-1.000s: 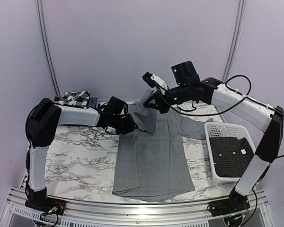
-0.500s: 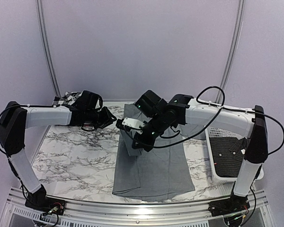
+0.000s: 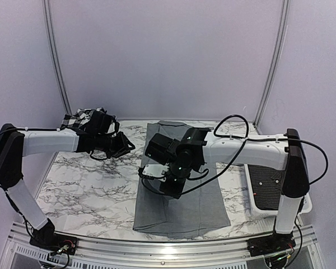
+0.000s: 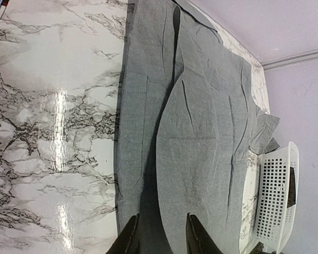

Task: Fold and stack the long sleeve shirts
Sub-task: Place the sleeve of the 1/3-folded shirt, then move the 1/3-folded shirt to the center of the board.

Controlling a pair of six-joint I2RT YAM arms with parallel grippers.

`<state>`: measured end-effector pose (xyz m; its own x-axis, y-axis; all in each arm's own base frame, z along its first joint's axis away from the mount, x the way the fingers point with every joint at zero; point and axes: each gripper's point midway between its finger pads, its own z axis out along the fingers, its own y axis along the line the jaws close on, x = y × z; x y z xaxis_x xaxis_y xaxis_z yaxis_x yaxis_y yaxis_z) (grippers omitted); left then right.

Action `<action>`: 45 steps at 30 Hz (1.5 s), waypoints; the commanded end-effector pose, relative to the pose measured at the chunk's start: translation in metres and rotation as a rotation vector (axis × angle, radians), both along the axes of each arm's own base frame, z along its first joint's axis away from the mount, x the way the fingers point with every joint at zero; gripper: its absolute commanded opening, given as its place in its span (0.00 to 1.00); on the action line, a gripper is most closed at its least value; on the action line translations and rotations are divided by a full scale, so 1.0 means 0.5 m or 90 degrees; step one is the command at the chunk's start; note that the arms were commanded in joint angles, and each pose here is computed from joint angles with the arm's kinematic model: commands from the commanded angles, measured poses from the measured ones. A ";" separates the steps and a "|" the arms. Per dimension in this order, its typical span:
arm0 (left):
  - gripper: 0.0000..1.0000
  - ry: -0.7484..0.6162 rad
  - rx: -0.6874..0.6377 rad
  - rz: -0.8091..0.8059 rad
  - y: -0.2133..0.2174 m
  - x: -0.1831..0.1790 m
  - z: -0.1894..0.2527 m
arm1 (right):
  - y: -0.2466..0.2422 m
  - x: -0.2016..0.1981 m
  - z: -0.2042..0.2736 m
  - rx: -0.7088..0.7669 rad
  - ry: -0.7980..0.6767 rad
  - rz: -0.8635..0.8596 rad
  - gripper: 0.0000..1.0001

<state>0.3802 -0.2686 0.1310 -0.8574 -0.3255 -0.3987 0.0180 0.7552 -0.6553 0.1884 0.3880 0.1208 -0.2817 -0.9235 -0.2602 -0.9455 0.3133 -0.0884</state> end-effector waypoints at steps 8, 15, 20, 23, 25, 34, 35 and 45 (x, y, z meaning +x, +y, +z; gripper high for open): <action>0.30 0.051 -0.007 -0.055 0.004 -0.070 -0.039 | 0.003 -0.047 -0.075 -0.053 0.031 0.015 0.08; 0.31 0.071 -0.001 -0.073 0.003 -0.102 -0.064 | 0.028 -0.067 -0.065 0.014 0.060 0.018 0.21; 0.31 0.084 0.002 -0.089 -0.004 -0.129 -0.078 | 0.033 -0.071 -0.050 0.060 0.059 0.008 0.29; 0.31 0.096 0.007 -0.105 -0.013 -0.153 -0.092 | 0.036 -0.074 -0.041 0.104 0.073 -0.007 0.34; 0.31 0.106 0.011 -0.115 -0.018 -0.167 -0.104 | 0.032 -0.070 -0.033 0.133 0.075 -0.022 0.38; 0.34 0.142 0.033 -0.139 -0.037 -0.231 -0.144 | -0.022 0.064 -0.017 0.202 -0.008 -0.235 0.42; 0.34 0.144 0.039 -0.139 -0.037 -0.238 -0.149 | -0.033 0.087 -0.016 0.203 -0.028 -0.270 0.42; 0.36 0.141 0.111 -0.134 -0.028 -0.235 -0.188 | -0.076 0.222 0.003 0.293 -0.064 -0.424 0.45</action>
<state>0.2618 -0.2843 0.0431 -0.9696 -0.0914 -0.2270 0.0544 0.8241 -0.5638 0.2721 0.3443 0.0969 -0.6912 -0.4945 -0.5270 -0.6121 0.7883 0.0632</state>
